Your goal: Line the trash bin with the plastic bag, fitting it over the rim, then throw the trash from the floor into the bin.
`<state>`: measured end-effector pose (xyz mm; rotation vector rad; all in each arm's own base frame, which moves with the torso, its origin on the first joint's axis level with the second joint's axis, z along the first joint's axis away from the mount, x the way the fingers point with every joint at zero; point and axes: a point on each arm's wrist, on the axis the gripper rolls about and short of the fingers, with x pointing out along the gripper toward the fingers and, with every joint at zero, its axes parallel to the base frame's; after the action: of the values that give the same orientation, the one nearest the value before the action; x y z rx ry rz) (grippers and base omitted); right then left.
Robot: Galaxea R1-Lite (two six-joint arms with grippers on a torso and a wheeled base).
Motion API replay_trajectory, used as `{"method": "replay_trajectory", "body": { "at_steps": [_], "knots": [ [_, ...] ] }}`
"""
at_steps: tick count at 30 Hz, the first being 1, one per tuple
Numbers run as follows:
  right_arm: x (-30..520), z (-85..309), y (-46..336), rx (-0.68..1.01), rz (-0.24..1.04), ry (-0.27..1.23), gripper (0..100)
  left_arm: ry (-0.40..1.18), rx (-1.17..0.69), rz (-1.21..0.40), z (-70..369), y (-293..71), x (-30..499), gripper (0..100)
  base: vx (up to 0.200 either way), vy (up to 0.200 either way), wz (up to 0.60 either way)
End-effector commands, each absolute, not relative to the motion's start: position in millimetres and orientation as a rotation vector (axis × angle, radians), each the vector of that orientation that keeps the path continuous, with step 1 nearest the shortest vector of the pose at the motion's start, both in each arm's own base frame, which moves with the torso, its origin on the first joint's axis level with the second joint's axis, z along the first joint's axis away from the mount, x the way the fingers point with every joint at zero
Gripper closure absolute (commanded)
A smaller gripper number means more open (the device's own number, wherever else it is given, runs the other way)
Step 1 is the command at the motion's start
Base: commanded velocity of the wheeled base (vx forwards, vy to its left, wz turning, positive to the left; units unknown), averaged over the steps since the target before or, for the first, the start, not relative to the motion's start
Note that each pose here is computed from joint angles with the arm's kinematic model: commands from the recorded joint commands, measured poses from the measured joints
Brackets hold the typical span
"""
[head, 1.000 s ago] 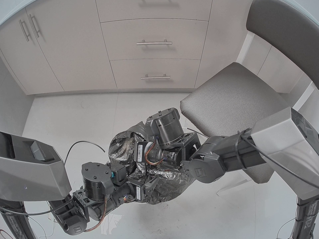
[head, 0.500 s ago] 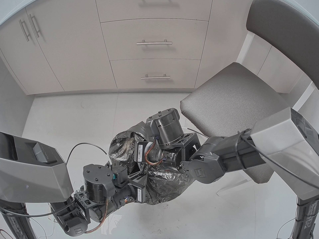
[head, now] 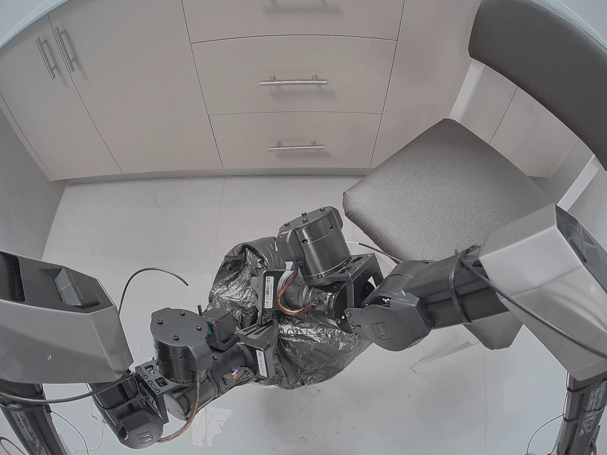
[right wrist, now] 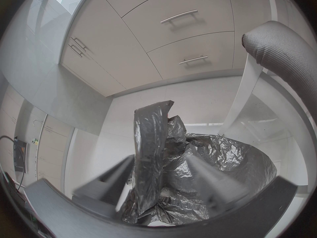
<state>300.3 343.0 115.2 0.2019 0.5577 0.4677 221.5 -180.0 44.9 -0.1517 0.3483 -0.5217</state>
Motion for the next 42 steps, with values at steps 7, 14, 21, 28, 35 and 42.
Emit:
{"method": "replay_trajectory", "body": {
  "at_steps": [7, 14, 21, 28, 35, 42],
  "knots": [
    [299, 131, 335, 0.220, 0.464, 0.528, 0, 0.338, -0.165, -0.515, 48, -178, 223, 100, 0.000, 0.000, 0.00],
    [286, 135, 312, 0.201, 0.387, 0.537, 0, 0.352, -0.208, -0.448, 47, -161, 232, 100, 0.000, 0.000, 0.00],
    [288, 120, 273, 0.189, 0.312, 0.544, 0, 0.362, -0.300, -0.434, 52, -147, 236, 100, 0.000, 0.000, 0.00],
    [290, 106, 255, 0.115, 0.317, 0.491, 0, 0.323, -0.314, -0.448, 64, -146, 235, 100, 0.000, 0.000, 0.00],
    [285, 96, 250, 0.087, 0.326, 0.487, 0, 0.320, -0.317, -0.447, 65, -145, 235, 100, 0.000, 0.000, 0.00],
    [281, 86, 246, 0.066, 0.313, 0.518, 0, 0.314, -0.320, -0.451, 66, -146, 235, 100, 0.000, 0.000, 0.00]
  ]
}}
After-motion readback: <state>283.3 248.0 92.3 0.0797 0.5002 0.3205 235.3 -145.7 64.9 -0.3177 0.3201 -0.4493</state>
